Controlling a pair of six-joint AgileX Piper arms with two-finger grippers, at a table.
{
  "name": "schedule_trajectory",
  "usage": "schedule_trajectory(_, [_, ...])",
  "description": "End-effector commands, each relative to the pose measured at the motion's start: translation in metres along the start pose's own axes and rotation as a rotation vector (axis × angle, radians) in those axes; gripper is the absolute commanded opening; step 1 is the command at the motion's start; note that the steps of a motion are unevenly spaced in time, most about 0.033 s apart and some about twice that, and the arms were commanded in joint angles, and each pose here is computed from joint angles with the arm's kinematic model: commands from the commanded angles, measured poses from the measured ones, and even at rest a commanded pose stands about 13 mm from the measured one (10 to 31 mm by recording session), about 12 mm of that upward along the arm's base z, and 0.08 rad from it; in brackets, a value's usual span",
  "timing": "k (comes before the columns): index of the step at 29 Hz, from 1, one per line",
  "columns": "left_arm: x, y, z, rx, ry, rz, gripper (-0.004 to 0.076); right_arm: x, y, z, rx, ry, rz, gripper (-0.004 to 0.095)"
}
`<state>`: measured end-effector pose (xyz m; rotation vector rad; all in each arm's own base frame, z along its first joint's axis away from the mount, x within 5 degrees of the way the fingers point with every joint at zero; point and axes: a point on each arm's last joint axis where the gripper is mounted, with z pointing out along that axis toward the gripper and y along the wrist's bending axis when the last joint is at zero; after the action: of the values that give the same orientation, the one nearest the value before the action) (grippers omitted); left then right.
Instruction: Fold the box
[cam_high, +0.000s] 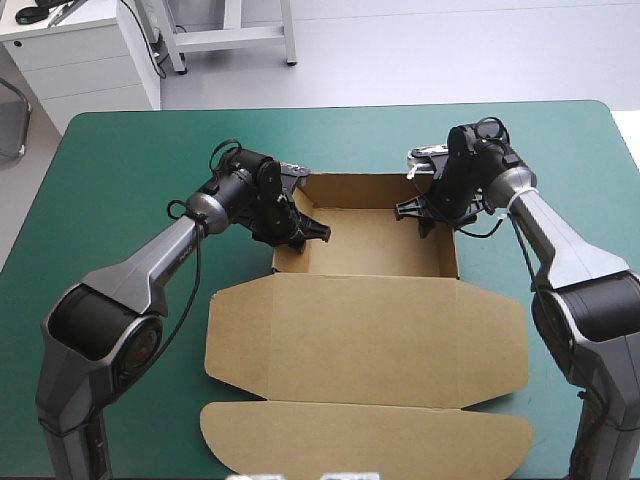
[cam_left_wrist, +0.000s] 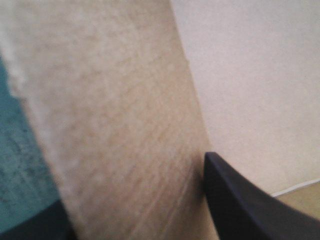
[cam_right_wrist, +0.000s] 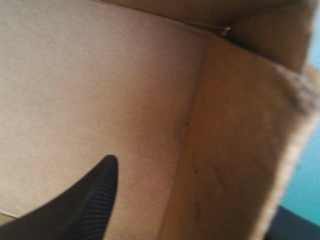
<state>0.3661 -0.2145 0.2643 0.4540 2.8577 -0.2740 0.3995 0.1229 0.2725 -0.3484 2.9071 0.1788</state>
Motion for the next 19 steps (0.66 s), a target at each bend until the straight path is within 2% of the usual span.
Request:
schedule_trajectory(1, [-0.004,-0.004,-0.035,0.066,-0.096,-0.033,0.0566,0.002,0.008,-0.031,-0.042,-0.058,-0.011,0.0833])
schedule_trajectory(2, [-0.004,-0.001,-0.035,0.068,-0.094,-0.043,0.0580,0.002,0.008,-0.031,-0.042,-0.058,-0.006,0.0856])
schedule_trajectory(11, [0.000,-0.001,-0.040,0.059,-0.068,-0.046,0.0587,0.003,0.009,-0.039,-0.046,-0.078,0.007,0.0855])
schedule_trajectory(15, [0.003,-0.002,-0.058,0.070,-0.100,-0.041,0.0587,0.007,0.009,-0.059,-0.036,-0.127,0.005,0.0847])
schedule_trajectory(19, [0.010,-0.003,-0.090,0.075,-0.175,-0.019,0.0587,0.015,0.006,-0.085,0.014,-0.190,-0.003,0.0845])
